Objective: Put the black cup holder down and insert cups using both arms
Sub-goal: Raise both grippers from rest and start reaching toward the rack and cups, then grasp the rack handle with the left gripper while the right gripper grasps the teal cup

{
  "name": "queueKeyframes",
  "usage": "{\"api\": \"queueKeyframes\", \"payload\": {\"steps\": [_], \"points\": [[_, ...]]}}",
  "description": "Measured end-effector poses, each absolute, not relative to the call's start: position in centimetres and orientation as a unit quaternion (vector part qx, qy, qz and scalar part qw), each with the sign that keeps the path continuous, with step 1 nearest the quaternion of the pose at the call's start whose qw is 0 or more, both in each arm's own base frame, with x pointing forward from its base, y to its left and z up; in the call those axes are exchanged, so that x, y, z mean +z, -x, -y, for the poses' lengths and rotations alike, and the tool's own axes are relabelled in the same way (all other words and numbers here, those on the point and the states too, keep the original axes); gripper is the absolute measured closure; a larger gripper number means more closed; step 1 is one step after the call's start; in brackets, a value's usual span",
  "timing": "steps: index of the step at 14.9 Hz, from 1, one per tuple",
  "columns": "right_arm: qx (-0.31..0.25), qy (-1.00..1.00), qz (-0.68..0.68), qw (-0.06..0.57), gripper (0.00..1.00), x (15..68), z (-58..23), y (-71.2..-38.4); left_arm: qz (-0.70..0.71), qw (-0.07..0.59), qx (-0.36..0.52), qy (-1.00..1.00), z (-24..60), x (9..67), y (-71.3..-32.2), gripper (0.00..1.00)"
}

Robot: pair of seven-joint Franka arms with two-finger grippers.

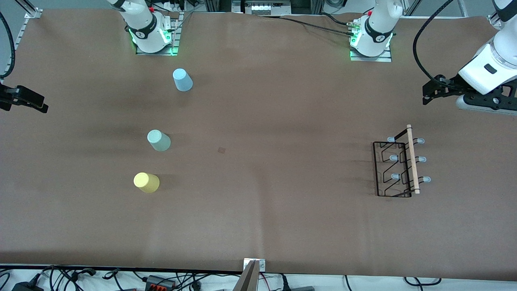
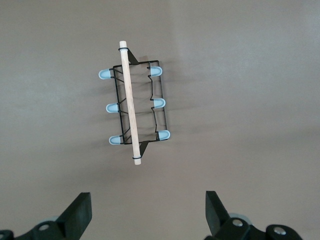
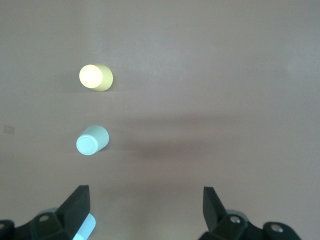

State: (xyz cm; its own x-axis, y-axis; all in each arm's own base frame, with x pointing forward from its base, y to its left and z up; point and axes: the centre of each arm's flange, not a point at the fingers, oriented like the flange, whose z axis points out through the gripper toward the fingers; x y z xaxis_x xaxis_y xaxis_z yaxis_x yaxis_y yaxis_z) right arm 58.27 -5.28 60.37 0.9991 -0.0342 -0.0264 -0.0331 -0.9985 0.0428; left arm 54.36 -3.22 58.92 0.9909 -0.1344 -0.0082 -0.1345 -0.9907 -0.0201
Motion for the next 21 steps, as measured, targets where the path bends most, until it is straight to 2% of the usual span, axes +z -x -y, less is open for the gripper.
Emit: {"api": "queueKeyframes", "payload": {"steps": [13, 16, 18, 21], "points": [[-0.018, -1.000, 0.012, 0.020, 0.00, 60.0, 4.7, -58.4, -0.067, 0.010, 0.006, 0.998, 3.2, 58.8, -54.4, 0.00], [-0.024, -1.000, 0.012, 0.017, 0.00, 59.6, 4.7, -58.1, -0.064, 0.010, 0.050, 0.997, 2.9, 57.0, -54.3, 0.00], [-0.041, -0.999, 0.011, 0.014, 0.00, 57.4, 4.5, -57.4, -0.062, 0.009, 0.096, 0.993, 2.7, 54.4, -54.5, 0.00], [-0.061, -0.998, -0.004, 0.011, 0.00, 50.9, 3.3, -56.1, -0.063, 0.009, 0.122, 0.990, 2.9, 49.0, -56.8, 0.00]]}}
